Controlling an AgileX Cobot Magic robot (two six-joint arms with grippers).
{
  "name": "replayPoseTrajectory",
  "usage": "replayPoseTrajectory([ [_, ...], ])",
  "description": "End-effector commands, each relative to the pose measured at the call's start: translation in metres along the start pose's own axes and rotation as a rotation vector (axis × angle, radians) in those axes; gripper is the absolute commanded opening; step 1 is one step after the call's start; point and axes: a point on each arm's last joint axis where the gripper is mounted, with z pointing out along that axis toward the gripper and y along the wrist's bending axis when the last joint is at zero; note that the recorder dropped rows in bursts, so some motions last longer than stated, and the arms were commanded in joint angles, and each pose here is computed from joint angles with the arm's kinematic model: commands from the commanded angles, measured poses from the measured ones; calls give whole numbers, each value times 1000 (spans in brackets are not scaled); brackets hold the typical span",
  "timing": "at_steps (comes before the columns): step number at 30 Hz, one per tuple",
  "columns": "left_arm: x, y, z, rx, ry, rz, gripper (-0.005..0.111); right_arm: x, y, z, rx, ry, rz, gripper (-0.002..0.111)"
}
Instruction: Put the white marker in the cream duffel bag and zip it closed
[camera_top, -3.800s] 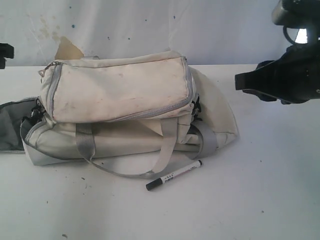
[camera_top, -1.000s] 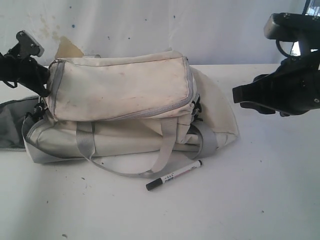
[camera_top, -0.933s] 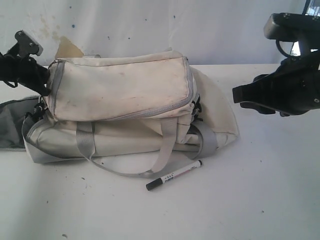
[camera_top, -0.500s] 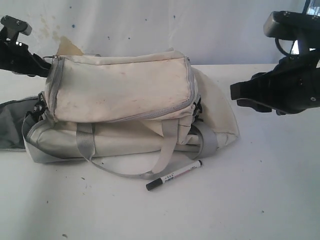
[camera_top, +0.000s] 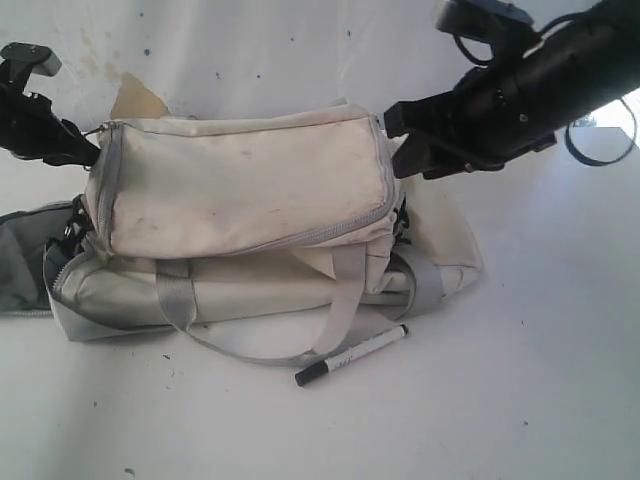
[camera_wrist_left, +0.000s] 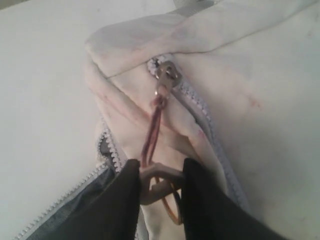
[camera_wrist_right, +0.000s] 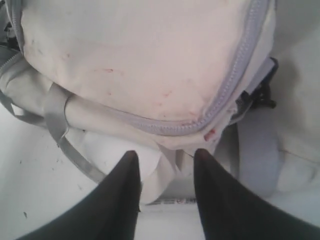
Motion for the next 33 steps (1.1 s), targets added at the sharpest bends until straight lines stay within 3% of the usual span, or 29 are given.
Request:
replayPoseTrajectory([
  [1,-3,-7,-5,33,22,-4,0,-18,2,26,-121,52,-61,34],
  [7,-2,-9,-5,56,33,-14,0,-55,10,54,-314,-67,-79,51],
  [13,-1,-10,-6,73,42,-28,0,-76,24,85,-380,-196,-230,53],
  [22,-4,-23,0,108,67,4,0,-86,55,138,-299,-295,-375,53],
  [26,-7,-29,4,114,67,19,0,-89,72,173,-190,-385,-506,53],
  [29,-5,-28,4,104,86,38,0,-87,81,198,-39,-461,-649,53],
  [33,-4,-27,4,99,94,46,0,-82,81,226,76,-485,-759,53],
])
